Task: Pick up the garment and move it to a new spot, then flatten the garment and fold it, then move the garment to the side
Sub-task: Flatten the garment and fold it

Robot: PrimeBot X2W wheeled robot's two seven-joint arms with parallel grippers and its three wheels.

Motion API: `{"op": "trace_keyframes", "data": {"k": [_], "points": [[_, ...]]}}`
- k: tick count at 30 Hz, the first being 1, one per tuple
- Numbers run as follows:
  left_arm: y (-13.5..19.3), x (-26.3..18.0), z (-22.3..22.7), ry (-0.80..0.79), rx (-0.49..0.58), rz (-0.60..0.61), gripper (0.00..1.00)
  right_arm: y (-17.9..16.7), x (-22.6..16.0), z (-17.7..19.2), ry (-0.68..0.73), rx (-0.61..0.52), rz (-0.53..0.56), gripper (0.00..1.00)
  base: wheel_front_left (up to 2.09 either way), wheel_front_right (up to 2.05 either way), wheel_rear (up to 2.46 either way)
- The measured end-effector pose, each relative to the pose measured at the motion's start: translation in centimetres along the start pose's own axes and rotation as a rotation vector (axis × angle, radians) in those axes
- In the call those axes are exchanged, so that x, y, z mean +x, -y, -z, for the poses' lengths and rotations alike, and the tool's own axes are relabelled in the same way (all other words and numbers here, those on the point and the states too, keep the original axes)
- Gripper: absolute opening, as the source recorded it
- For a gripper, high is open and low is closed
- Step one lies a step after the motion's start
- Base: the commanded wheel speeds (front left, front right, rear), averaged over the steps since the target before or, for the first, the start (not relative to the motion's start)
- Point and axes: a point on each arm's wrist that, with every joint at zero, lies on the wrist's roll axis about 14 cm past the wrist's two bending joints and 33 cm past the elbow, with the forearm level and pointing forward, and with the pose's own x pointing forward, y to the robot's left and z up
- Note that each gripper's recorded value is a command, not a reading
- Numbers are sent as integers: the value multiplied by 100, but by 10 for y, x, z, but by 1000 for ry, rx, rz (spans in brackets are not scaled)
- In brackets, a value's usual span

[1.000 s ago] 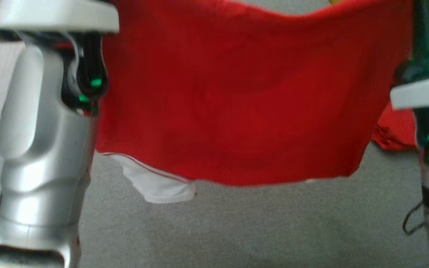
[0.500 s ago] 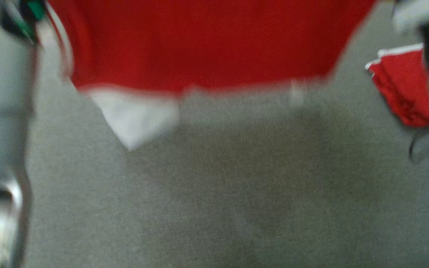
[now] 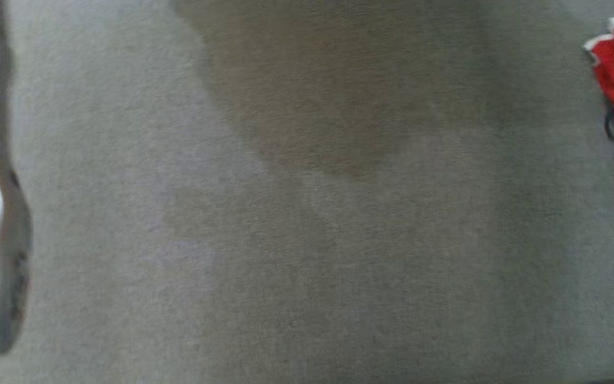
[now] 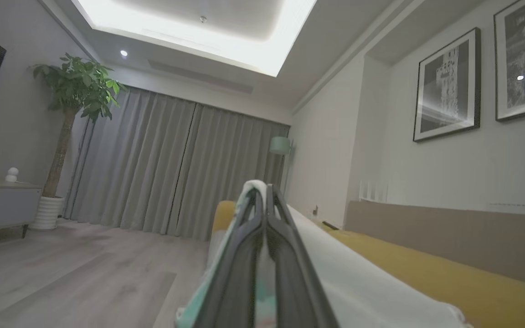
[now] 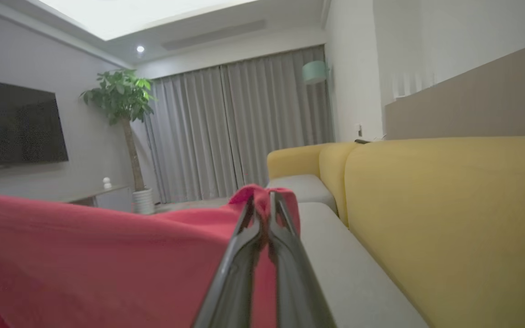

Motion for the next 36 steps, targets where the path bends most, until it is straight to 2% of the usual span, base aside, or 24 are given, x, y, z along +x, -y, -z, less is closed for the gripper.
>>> {"op": "trace_keyframes", "data": {"k": [3,4,8,13,18,23,29,36], "points": [[-15,-28,42,-110,11,-15,0,0,-14,48,-122,-1,-8,0,0,0,0],[-15,-28,42,-110,11,-15,0,0,-14,48,-122,-1,-8,0,0,0,0],[-36,-91,102,-299,18,-56,0,3,-58,116,-338,28,9,0,0,0,0],[-42,-174,144,-492,44,-60,0,6,-115,158,-573,0,-2,0,0,0,0],[-42,-245,162,-695,109,-15,0,7,-165,175,-764,-8,-15,0,0,0,0],[-31,-307,163,-871,189,94,0,5,-212,180,-905,-9,-37,0,0,0,0],[-13,-370,150,-1039,174,188,0,3,-244,167,-965,13,-48,0,0,0,0],[7,-405,115,-1102,160,274,0,-9,-293,157,-1071,65,-98,0,0,0,0]]}}
